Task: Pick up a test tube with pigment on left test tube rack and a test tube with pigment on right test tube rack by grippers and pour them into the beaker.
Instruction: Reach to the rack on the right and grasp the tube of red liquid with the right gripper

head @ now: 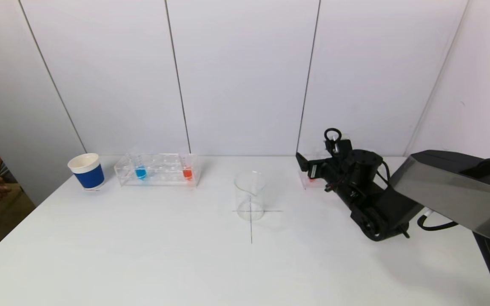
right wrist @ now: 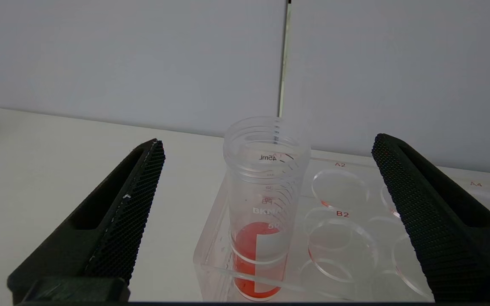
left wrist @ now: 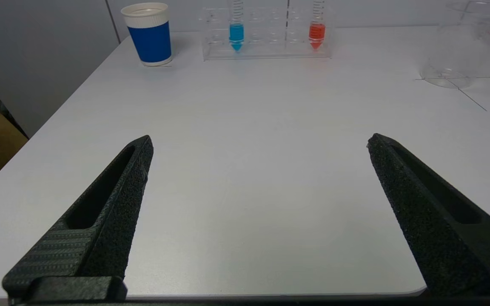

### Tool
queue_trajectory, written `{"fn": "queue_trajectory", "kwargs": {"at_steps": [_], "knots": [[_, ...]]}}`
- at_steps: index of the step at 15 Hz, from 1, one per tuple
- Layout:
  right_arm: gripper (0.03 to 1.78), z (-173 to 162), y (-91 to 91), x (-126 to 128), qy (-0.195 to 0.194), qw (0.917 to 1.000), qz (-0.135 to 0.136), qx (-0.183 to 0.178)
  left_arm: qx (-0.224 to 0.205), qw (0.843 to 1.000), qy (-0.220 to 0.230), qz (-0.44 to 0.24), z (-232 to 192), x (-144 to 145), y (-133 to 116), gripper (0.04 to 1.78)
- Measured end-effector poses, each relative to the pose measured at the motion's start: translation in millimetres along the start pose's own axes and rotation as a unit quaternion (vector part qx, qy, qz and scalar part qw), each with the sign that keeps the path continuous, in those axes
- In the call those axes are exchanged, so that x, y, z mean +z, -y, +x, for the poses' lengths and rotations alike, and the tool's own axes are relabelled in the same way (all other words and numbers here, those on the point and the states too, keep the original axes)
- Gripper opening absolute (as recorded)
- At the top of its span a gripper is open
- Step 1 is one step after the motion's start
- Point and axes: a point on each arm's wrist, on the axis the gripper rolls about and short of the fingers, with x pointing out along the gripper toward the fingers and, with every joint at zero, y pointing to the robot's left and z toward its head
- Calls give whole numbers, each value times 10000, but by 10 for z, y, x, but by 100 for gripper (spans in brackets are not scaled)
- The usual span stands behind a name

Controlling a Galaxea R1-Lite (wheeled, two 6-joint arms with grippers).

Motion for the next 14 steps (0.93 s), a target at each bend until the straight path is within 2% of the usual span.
{"fn": "queue_trajectory", "kwargs": {"at_steps": [11,14], "knots": [[177,39,-6,-23,-19,10000,-3,-2,-2,10000,-2,0,0,0,0,176],[162,44,-6,-28,-22,10000,-10,-7,-2,10000,0,0,0,0,0,176]]}}
